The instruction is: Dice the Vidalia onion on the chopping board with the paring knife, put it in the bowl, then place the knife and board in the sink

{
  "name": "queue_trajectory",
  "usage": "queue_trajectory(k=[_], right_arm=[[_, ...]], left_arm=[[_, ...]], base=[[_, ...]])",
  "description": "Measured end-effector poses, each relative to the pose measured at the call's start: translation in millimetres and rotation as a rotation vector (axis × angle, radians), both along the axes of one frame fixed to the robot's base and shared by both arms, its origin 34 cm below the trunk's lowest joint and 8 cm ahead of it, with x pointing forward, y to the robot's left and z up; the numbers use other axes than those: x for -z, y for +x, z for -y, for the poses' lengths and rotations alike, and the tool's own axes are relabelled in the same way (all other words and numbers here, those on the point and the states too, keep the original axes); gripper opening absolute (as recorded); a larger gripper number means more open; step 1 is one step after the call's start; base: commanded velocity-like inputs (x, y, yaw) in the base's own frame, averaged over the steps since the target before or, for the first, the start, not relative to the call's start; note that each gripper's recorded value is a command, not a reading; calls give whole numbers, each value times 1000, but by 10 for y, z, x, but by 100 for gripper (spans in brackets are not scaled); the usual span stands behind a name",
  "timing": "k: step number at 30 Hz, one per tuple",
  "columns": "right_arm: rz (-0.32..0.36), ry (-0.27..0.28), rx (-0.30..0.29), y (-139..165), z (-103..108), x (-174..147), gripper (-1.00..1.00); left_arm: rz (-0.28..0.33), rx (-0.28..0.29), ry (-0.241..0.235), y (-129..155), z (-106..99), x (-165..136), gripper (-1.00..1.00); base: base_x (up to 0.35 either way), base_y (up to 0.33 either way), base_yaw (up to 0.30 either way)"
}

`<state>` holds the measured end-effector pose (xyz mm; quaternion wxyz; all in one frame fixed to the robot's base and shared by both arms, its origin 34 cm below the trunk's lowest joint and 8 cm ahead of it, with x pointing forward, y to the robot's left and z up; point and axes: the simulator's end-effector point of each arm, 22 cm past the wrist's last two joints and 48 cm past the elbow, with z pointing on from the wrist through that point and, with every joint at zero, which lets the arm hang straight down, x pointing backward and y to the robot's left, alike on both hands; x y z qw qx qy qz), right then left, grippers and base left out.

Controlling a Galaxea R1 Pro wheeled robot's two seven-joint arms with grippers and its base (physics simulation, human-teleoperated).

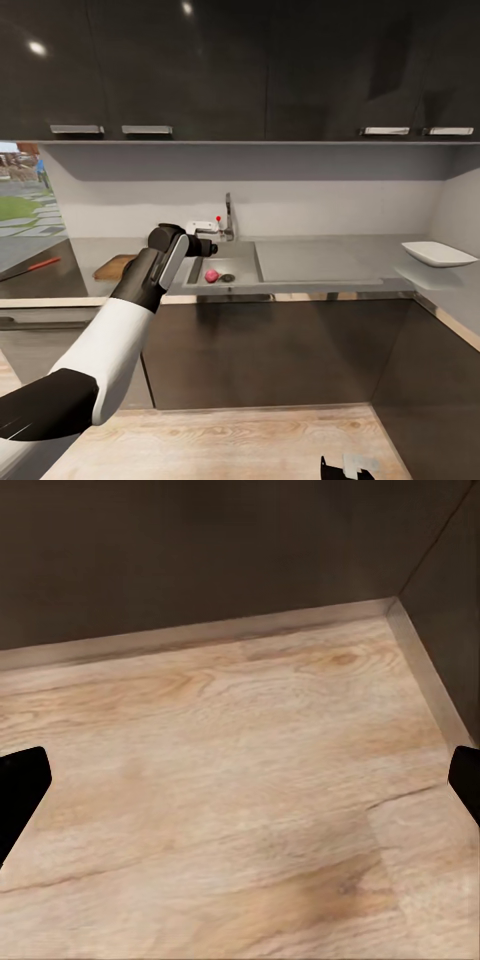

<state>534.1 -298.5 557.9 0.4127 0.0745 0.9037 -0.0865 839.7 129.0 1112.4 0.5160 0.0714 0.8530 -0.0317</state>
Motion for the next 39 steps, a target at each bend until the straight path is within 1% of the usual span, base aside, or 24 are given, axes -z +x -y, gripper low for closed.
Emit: queue_trajectory(k=[4, 6, 7, 10, 11, 12, 13, 15, 16, 17, 18, 19, 20, 22, 25, 32, 39], right_arm=[[-2, 0, 0, -4, 3, 4, 100], [-15, 3, -2, -23, -2, 26, 100], [-34, 9, -7, -51, -25, 60, 100], [-140, 38, -28, -254, -137, 249, 100], [-197, 52, -37, -425, -180, 362, 100], [-226, 58, -42, -525, -200, 421, 100], [-271, 69, -49, -712, -232, 519, 100], [-310, 78, -55, -904, -259, 607, 100], [-344, 85, -58, -1092, -282, 684, 100], [-361, 88, -60, -1198, -295, 724, 100], [-421, 105, -66, -1596, -401, 856, 100], [-455, 114, -66, -1837, -448, 923, 100], [-472, 117, -68, -1955, -473, 953, 100], [-492, 121, -68, -2089, -495, 985, 100], [-508, 124, -69, -2197, -511, 1010, 100], [-522, 124, -68, -2273, -512, 1026, 100], [-525, 124, -67, -2283, -513, 1029, 100]], left_arm=[[-19, 0, 2, 5, 7, 82, 100], [-27, 0, 4, 7, 7, 116, 100], [-30, -1, 4, 8, 6, 127, 100], [-31, -1, 3, 9, 7, 132, 100], [-32, -1, 3, 9, 7, 137, 100], [-33, -1, 4, 9, 7, 140, 100], [-33, -1, 4, 9, 7, 144, 100], [-34, -1, 5, 9, 5, 147, 100], [-35, -2, 5, 10, 1, 151, 100], [-36, -2, 5, 11, -1, 153, 100], [-38, -4, 6, 14, -14, 166, 100], [-39, -5, 6, 16, -22, 172, 100], [-40, -7, 7, 19, -33, 176, 100], [-44, -9, 7, 22, -44, 198, 100], [-52, -11, 9, 24, -48, 232, 100], [-63, -14, 11, 27, -64, 289, 100], [-132, -26, 24, 27, -114, 587, 100]], base=[[296, -132, 0], [297, -134, 0], [297, -134, 0], [297, -135, 0], [297, -135, 0], [297, -135, 0], [297, -135, 0], [297, -135, 0], [296, -136, 0], [273, -136, 0], [249, -134, 0], [214, -123, 0], [188, -111, 0], [113, -69, 0], [46, -28, 0], [10, -6, 0], [0, 0, 0]])
